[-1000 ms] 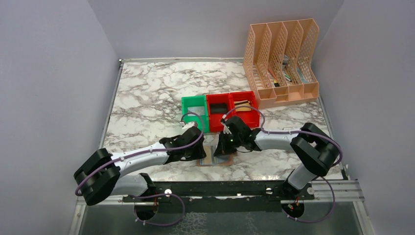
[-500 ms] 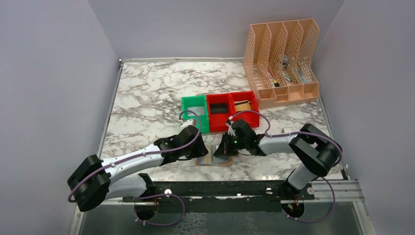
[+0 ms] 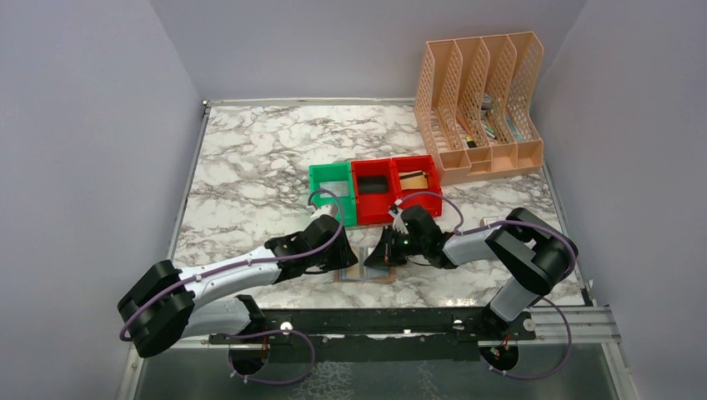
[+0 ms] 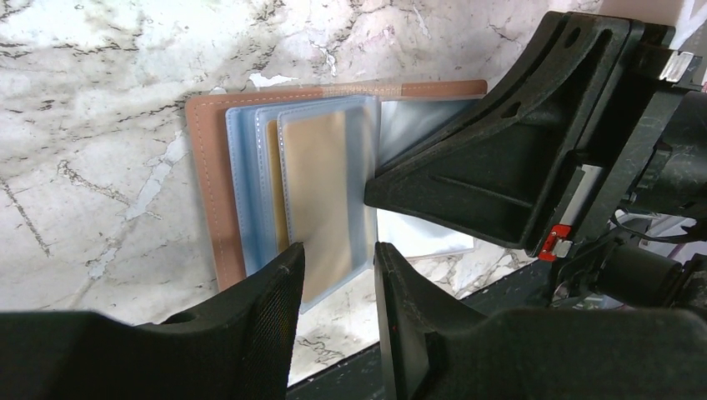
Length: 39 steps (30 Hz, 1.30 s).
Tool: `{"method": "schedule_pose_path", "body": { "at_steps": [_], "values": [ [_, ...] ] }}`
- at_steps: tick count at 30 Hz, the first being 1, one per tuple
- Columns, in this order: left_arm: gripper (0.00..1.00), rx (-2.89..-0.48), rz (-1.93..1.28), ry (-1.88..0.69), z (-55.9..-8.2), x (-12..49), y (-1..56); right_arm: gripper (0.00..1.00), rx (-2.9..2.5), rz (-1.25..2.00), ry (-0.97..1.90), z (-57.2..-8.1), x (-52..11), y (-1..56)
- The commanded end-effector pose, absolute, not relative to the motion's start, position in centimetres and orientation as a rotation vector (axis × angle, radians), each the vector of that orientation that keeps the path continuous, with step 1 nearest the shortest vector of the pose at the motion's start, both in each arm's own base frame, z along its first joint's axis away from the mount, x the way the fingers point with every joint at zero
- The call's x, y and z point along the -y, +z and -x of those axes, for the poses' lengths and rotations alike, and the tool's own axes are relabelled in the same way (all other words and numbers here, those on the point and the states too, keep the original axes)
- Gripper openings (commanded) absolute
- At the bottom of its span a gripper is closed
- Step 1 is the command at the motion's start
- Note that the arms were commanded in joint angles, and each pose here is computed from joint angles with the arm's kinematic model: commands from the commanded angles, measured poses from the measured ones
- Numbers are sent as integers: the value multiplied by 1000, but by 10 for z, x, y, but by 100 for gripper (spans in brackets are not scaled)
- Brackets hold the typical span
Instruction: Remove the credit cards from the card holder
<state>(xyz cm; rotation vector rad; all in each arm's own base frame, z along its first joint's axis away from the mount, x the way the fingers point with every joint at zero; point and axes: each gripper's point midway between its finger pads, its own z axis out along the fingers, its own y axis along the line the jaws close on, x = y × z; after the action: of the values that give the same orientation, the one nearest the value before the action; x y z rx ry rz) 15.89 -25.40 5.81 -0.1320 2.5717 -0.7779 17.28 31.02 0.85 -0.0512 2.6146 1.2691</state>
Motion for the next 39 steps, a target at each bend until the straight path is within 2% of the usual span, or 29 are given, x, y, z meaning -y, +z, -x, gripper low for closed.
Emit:
{"method": "schedule_pose_path", "body": {
  "at_steps": [1,17,23,29,33,35,39],
  "values": [
    [39,-2573,156,-796,-159,257,58,1,-2846,-39,831,-154,-252,-63],
    [39,-2629,143,-732,-158,256,50,1,-2862,-31,815,-154,-252,-64],
    [34,-2623,124,-766,-158,262,54,1,-2865,-27,816,-154,-253,-64],
    [30,-2580,73,-938,-155,282,69,1,-2863,-22,832,-155,-256,-62],
    [28,-2536,42,-1094,-152,300,82,1,-2746,82,1045,-155,-275,-36],
    [27,-2529,31,-1119,-152,304,85,4,-2660,134,1170,-155,-286,-15],
    [27,-2533,42,-1080,-153,299,82,18,-2561,157,1218,-165,-294,18]
  ]
}}
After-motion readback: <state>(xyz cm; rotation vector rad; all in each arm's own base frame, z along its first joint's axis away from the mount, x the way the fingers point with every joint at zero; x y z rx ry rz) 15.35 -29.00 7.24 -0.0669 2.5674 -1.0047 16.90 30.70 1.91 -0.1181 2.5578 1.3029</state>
